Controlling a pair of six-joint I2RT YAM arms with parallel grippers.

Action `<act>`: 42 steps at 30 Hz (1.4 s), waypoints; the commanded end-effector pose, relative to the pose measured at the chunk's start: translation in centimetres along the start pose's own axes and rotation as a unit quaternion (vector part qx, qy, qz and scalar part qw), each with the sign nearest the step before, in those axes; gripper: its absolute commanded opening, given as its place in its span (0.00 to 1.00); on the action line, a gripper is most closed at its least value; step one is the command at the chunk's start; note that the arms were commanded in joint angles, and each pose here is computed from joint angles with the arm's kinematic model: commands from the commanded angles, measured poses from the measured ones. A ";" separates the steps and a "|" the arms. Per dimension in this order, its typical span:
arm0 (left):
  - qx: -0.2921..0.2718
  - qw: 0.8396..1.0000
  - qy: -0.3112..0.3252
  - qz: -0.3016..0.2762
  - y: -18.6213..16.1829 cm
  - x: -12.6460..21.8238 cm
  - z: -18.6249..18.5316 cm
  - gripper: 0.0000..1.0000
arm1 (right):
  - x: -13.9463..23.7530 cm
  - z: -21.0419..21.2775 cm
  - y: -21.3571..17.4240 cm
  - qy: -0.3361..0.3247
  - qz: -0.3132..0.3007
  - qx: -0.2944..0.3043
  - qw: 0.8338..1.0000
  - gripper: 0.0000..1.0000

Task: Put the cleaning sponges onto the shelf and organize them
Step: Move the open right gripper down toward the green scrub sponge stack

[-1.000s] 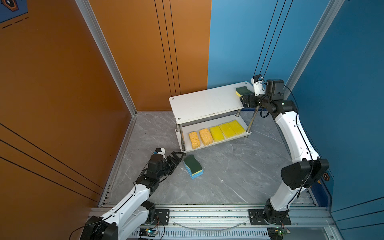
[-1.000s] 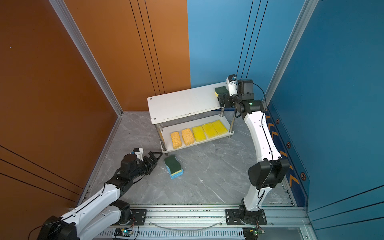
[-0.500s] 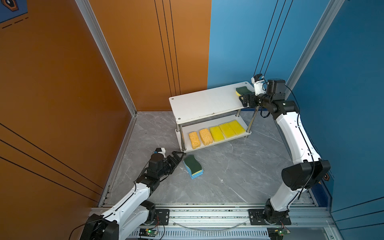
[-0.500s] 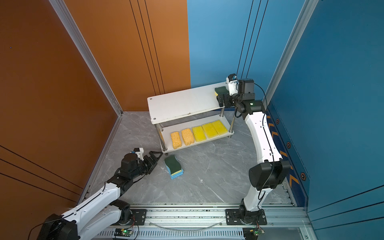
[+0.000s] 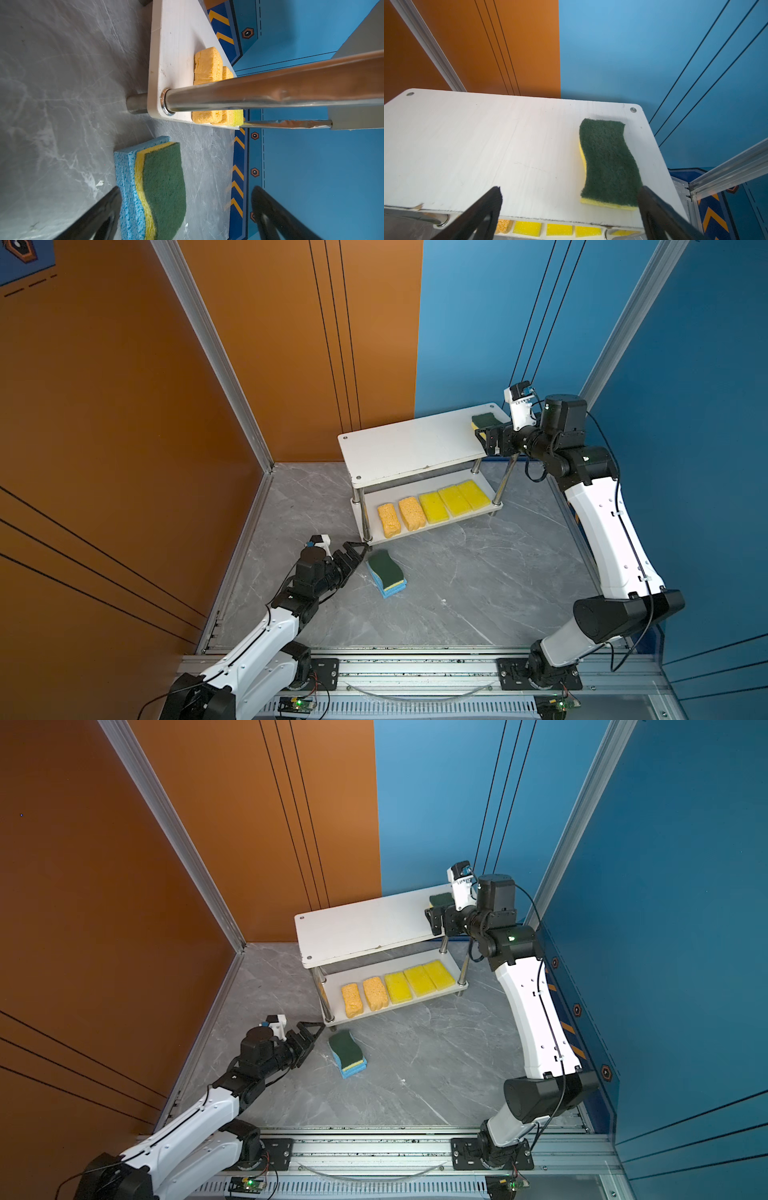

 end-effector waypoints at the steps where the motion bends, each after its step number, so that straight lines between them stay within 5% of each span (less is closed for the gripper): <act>1: -0.008 1.000 -0.001 -0.010 0.4 0.2 -0.2 0.98 | 1.7 1.4 -0.7 0.002 0.014 -0.005 1.000 1.00; 25: 0.000 1.000 0.001 -0.006 -0.3 0.7 0.7 0.97 | 3.8 10.6 -11.0 0.128 0.135 0.025 0.982 1.00; 42: 0.013 1.000 0.008 -0.013 -0.5 1.5 0.9 0.97 | 2.0 16.5 -18.5 0.239 0.173 -0.022 0.955 1.00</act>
Point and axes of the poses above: each gripper's point midway between its finger pads, its own x axis back along the fingers, its own z axis along the line the jaws close on, y = z × x, the point moved 9 cm from there along x, back along the fingers, and after that the axes turned 6 degrees about -x, right-handed, at the moved point
